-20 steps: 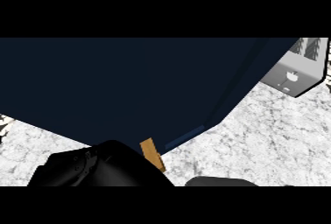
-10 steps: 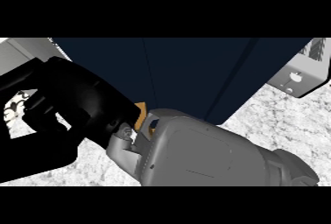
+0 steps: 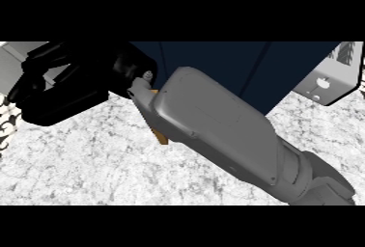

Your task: Pick up the wine, place it into the cabinet and close the cabinet

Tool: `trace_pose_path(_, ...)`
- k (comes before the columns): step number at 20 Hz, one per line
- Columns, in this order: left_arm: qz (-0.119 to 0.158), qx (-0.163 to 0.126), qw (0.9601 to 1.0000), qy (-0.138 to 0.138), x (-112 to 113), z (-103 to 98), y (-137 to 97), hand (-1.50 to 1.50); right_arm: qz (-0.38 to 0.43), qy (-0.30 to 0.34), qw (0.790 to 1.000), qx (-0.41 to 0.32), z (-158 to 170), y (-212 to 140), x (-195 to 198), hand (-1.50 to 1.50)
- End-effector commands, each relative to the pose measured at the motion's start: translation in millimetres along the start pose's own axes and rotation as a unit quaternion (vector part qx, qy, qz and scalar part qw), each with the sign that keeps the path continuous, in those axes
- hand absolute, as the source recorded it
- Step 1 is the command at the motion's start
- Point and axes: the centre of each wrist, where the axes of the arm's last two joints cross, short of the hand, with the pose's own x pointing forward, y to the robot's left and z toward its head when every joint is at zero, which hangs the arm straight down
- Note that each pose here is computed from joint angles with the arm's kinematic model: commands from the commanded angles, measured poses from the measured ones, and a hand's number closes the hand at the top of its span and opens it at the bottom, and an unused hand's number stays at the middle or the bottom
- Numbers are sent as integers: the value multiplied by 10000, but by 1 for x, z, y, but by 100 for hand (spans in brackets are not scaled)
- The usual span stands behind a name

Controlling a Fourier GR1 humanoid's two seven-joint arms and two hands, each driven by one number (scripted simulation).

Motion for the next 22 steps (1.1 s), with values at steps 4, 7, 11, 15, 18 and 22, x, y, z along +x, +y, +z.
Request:
trace_pose_path(4,-61,33,10000,13,17,-5,5,-150,114,-505,9921,-1145,-1,-66,-14,150)
trace_pose_path(7,-71,131,9999,-86,10,-2,15,-150,106,-525,9876,-1475,17,-99,-14,150)
trace_pose_path(11,-4,-88,10000,43,10,-8,7,-150,94,-579,9850,-1621,18,-106,-32,150)
trace_pose_path(15,218,-215,9995,44,7,-8,-2,-150,57,-676,9825,-1735,36,-128,-47,150)
trace_pose_path(18,360,-341,9988,44,8,-9,-10,-150,-41,-764,9771,-1985,46,-139,-48,150)
trace_pose_path(22,441,-364,9982,160,3,-10,-18,-150,-31,-858,9772,-1939,46,-140,-45,150)
